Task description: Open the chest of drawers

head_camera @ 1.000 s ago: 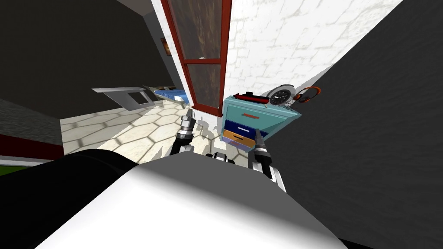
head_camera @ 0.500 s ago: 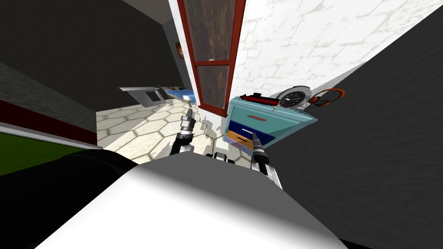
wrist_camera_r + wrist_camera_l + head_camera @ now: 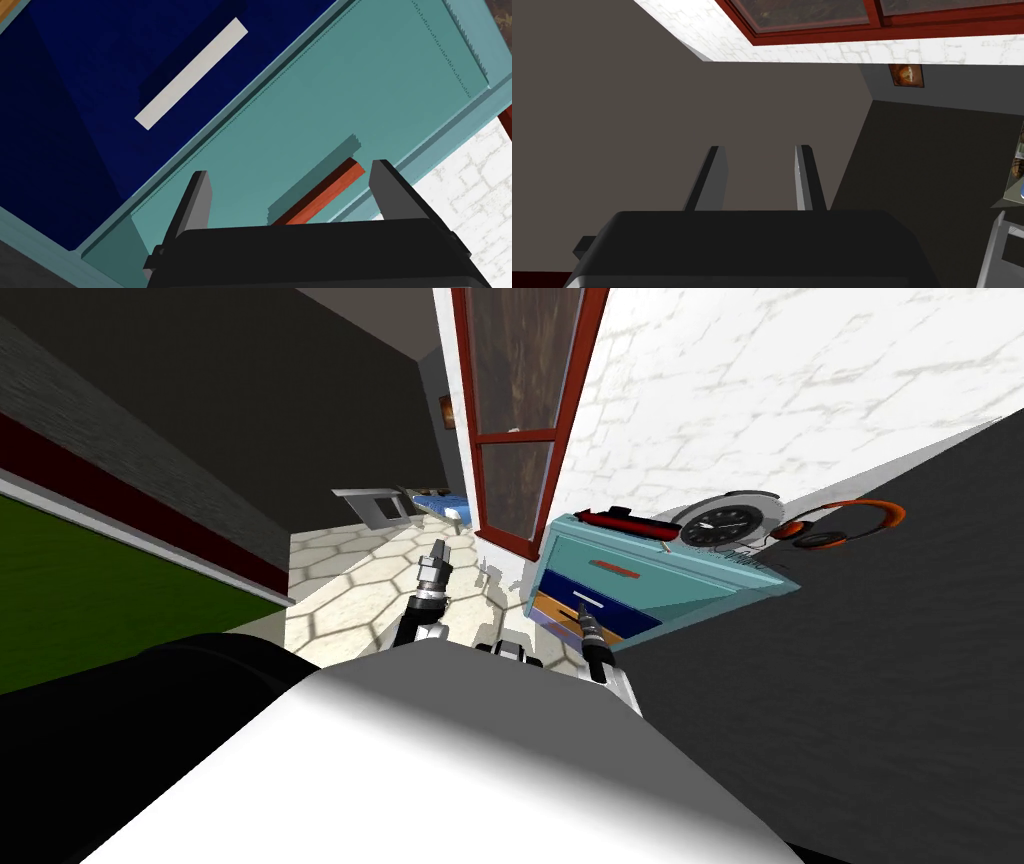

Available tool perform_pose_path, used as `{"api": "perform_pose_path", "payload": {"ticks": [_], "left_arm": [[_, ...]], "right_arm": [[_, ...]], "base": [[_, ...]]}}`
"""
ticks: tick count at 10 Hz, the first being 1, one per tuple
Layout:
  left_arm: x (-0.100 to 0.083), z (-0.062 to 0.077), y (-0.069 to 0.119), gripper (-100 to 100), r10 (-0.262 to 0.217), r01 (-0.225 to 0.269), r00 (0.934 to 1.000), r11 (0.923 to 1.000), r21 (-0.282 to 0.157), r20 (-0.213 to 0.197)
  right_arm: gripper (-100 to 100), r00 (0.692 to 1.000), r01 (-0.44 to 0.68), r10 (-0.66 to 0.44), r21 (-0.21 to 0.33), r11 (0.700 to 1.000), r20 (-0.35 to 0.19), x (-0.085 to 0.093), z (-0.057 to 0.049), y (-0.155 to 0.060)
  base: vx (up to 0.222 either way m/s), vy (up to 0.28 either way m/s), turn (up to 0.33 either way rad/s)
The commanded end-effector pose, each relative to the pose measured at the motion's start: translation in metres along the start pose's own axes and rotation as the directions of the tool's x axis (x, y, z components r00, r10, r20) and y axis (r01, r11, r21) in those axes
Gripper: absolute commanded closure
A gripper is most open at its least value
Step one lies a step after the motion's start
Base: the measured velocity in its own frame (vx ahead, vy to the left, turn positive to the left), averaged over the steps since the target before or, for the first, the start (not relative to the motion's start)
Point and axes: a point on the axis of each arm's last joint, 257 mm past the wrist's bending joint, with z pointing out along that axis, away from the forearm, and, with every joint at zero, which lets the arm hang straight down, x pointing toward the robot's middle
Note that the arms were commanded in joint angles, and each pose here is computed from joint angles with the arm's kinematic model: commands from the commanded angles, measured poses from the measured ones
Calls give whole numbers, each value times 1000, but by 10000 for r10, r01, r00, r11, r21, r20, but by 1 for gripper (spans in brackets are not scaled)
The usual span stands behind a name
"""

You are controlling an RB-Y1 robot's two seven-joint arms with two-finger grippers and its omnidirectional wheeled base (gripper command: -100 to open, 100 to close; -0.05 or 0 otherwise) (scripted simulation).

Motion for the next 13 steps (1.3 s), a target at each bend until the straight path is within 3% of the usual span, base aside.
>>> {"api": "perform_pose_path", "payload": {"ticks": [1,4,5,7,8,10,11,12,13], "left_arm": [[0,0,0,0,2,-2,10000,10000,-2,1],[0,0,0,0,1,-1,10000,10000,-1,0],[0,0,0,0,2,-2,10000,10000,-2,1],[0,0,0,0,3,-3,10000,10000,-3,1],[0,0,0,0,3,-3,10000,10000,-3,1],[0,0,0,0,3,-3,10000,10000,-3,0],[0,0,0,0,3,-3,10000,10000,-3,1],[0,0,0,0,2,-2,10000,10000,-1,0],[0,0,0,0,3,-3,10000,10000,-3,1]], "right_arm": [[-100,9941,1042,-1004,1038,9891,-409,16,3,-37],[-100,9748,2201,-2078,1999,9548,-809,24,1,-72],[-100,9609,2728,-2510,2422,9311,-1173,34,0,-92],[-100,9527,3018,-2791,2656,9156,-1205,31,-2,-98],[-100,9343,3547,-3189,3245,8768,-1595,37,-6,-122],[-100,9239,3816,-3461,3256,8651,-1635,36,-7,-124],[-100,9018,4316,-3819,3763,8198,-2024,40,-12,-146],[-100,8906,4546,-4039,3795,8058,-2092,39,-13,-149],[-100,8635,5043,-4416,4102,7599,-2436,41,-17,-166]], "base": [[-15,12,311],[-9,9,192],[-10,11,342],[-4,3,47],[-5,9,299],[-1,1,75],[0,8,269],[1,1,171],[2,3,298]]}}
